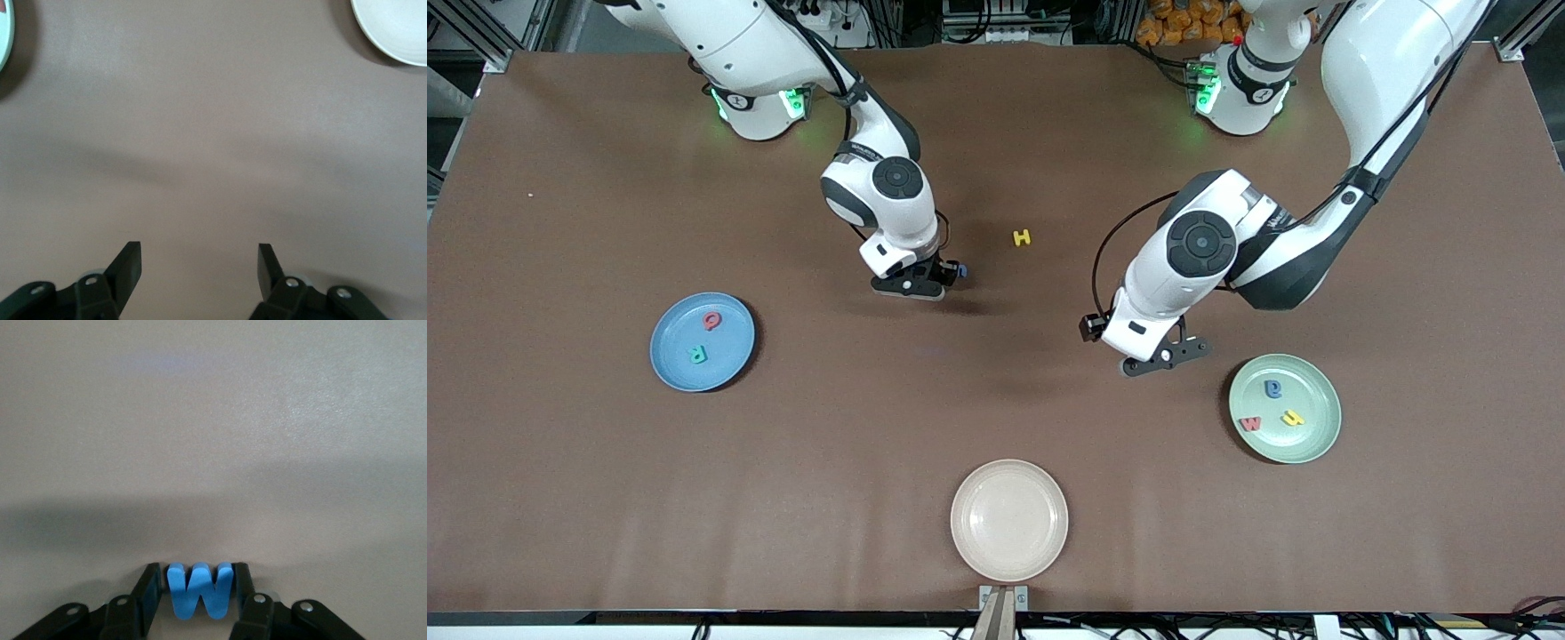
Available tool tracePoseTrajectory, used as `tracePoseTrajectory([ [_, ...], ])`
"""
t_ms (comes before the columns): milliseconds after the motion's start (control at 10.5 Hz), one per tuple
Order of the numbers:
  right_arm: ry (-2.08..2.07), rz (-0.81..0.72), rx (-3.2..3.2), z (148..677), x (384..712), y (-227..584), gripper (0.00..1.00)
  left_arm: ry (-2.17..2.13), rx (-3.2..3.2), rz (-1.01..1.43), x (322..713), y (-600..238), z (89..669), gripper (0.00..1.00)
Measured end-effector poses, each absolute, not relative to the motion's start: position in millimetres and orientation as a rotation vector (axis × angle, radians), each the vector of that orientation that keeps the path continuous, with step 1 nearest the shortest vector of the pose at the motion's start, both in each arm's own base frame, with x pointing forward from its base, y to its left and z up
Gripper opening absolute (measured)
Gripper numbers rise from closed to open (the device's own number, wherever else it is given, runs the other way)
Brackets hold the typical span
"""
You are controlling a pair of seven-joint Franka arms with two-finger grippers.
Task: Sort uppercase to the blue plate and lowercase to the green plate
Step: 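Lift the blue W with the right gripper while the left gripper withdraws, then carry the W toward the blue plate while the left gripper reaches the H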
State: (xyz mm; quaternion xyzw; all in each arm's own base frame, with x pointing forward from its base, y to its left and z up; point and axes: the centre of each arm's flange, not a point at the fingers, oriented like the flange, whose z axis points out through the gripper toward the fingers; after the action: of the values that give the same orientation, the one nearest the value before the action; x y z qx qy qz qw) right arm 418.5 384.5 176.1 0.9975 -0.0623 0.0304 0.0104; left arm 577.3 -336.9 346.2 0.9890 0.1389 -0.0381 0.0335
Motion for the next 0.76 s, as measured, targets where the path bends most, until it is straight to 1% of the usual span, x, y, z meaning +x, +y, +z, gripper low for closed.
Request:
tracePoseTrajectory([
  [96, -0.195, 0.096, 3.114, 176.3, 418.8, 384.8, 0.5, 0.427, 3.042, -0.119, 577.3, -336.9, 345.5, 0.79],
  [191, -0.196, 0.096, 3.114, 176.3, 419.0, 384.6, 0.51, 0.427, 3.042, -0.12, 577.2, -337.1, 345.2, 0.79],
  [287, -0.197, 0.097, 3.115, 176.5, 419.5, 384.6, 0.48, 0.425, 3.043, -0.12, 576.8, -337.7, 345.2, 0.79],
  [382, -0.198, 0.099, 3.116, 176.9, 420.2, 384.8, 0.44, 0.422, 3.043, -0.121, 576.2, -338.8, 345.2, 0.79],
  [764, -0.206, 0.101, 3.115, 177.1, 424.5, 380.8, 0.42, 0.408, 3.045, -0.122, 572.7, -344.6, 344.8, 0.79],
])
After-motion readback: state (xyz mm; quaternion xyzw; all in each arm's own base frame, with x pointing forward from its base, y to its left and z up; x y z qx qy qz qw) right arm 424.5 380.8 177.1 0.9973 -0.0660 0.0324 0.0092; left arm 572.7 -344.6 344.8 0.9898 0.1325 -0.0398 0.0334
